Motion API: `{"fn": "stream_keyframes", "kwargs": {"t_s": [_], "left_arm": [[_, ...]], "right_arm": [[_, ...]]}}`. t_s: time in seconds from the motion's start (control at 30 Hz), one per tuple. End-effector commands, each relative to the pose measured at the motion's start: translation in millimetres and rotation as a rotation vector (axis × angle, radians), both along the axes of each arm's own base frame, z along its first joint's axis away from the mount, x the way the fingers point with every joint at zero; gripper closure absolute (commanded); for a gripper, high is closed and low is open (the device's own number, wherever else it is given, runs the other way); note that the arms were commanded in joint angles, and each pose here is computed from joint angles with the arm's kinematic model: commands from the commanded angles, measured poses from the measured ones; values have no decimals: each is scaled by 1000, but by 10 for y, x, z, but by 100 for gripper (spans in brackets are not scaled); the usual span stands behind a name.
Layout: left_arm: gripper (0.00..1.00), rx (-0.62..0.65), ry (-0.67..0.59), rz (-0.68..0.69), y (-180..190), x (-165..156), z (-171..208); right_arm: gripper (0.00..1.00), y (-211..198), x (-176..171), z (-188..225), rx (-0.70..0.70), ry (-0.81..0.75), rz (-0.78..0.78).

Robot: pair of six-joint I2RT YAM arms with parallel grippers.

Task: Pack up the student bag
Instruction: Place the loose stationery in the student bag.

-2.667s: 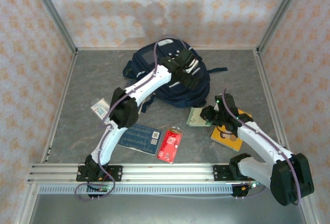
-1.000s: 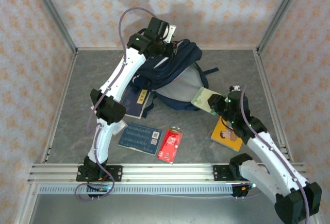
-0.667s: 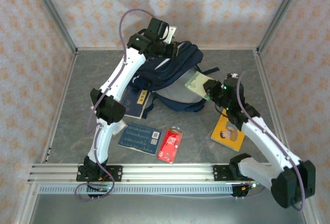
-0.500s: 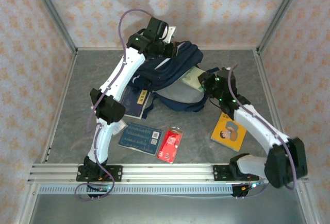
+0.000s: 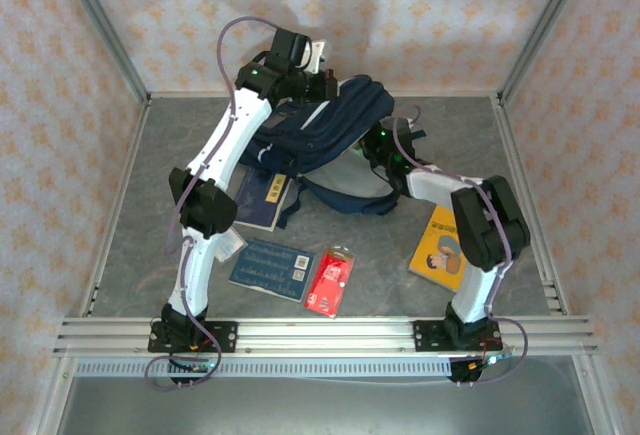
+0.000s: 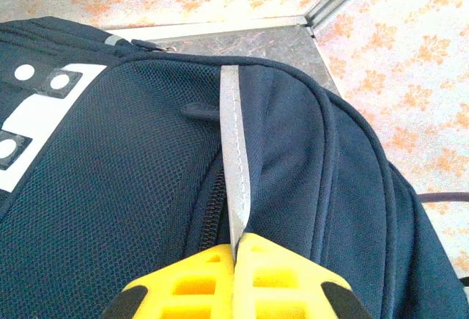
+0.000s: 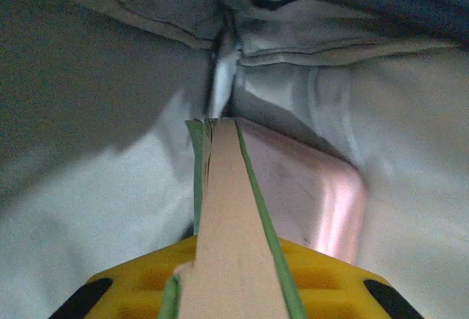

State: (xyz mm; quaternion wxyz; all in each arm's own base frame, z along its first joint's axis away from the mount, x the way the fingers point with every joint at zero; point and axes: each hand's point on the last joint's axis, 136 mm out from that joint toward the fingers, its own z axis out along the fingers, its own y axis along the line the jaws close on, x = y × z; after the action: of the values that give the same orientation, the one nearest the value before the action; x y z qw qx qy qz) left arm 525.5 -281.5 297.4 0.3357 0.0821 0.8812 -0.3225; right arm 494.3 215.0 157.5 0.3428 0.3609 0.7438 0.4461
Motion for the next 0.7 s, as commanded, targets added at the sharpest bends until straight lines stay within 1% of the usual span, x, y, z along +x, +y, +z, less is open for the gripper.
{"fn": "stream_keyframes", "kwargs": {"t_s": [0.0, 0.1, 0.2, 0.23, 0.27, 0.33, 0.4, 0.43, 0.53, 0.6, 0.67], "left_arm": [[100, -149, -199, -27, -23, -56, 883], [100, -162, -194, -29, -40, -35, 867], [100, -184, -189, -36, -78, -24, 871], [100, -189, -188, -35, -83, -17, 871], [100, -192, -189, -34, -86, -10, 873], [100, -195, -188, -28, -84, 8, 866], [100, -196, -185, -24, -74, 24, 848], [100, -197, -181, -24, -72, 30, 835], [100, -193, -172, -22, -47, 42, 797], [100, -193, -172, -14, 0, 62, 796], [100, -195, -170, -4, 51, 83, 798]], "right_arm": [[100, 224, 277, 369, 76, -116, -19], [100, 394, 448, 154, 35, -51, -48], [100, 643, 715, -24, 91, -32, -83], [95, 741, 818, -83, 102, -26, -86], [87, 792, 891, -151, 95, -12, -99], [59, 855, 1025, -302, 83, 19, -136], [44, 883, 1099, -350, 64, 30, -144], [39, 872, 1111, -339, 48, 30, -154], [31, 827, 1095, -190, -2, 4, -147], [27, 733, 1050, -131, -21, -11, -153], [25, 646, 1005, -87, -6, -27, -154]]}}
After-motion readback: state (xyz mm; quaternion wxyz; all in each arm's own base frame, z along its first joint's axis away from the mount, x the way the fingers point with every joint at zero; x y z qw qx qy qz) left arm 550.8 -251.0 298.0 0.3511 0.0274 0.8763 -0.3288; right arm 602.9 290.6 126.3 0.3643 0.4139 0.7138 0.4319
